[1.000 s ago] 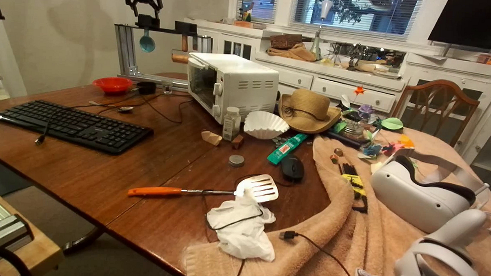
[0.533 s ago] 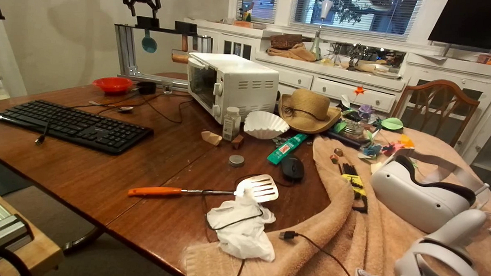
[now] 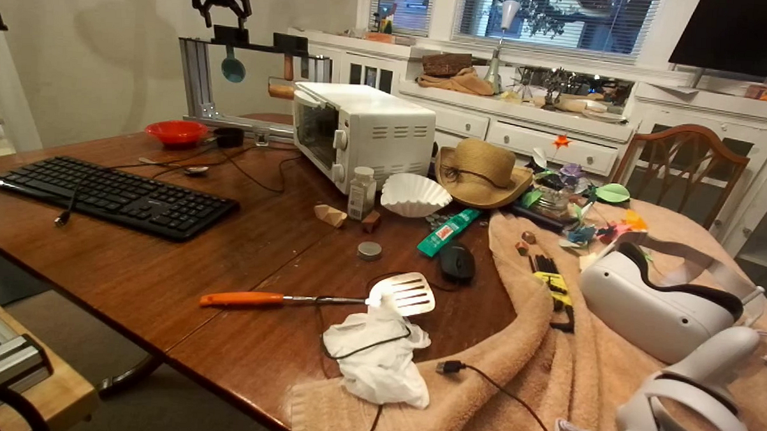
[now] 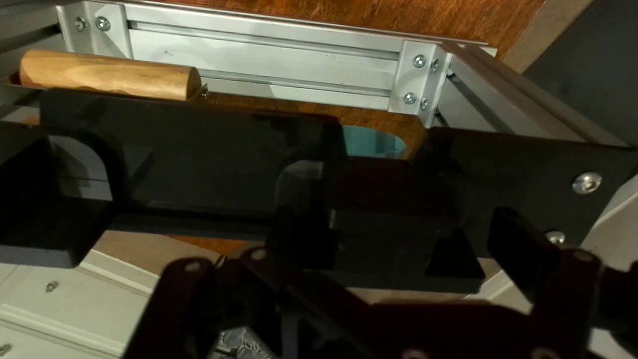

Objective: Pick up the blue scooper from the rack on the left and use it to stir the contents of the red bowl

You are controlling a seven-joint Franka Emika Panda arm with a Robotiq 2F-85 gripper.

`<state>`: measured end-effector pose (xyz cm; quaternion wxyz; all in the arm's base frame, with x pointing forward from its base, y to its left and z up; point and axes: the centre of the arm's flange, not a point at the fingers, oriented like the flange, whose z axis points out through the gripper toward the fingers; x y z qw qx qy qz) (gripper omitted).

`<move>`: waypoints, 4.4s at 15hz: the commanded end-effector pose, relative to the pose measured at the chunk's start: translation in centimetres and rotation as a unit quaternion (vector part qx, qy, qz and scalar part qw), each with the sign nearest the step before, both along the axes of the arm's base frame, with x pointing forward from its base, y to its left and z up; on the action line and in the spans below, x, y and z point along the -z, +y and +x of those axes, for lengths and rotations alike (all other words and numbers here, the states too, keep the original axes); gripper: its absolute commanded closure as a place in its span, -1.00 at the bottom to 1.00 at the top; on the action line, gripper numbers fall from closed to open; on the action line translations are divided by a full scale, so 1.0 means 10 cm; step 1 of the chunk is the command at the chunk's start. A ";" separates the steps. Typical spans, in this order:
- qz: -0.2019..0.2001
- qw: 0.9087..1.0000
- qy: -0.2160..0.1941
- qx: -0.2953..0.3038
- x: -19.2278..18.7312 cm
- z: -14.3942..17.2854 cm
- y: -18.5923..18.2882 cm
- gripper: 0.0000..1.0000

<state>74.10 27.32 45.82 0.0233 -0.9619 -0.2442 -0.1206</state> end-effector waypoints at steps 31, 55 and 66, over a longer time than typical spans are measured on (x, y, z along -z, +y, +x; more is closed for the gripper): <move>0.009 0.999 0.004 0.053 -0.02 0.00 -0.04 -0.74; 0.019 0.999 -0.001 0.049 -0.30 -0.32 -0.02 0.30; 0.027 0.996 0.056 0.068 -0.20 -0.59 -0.27 0.30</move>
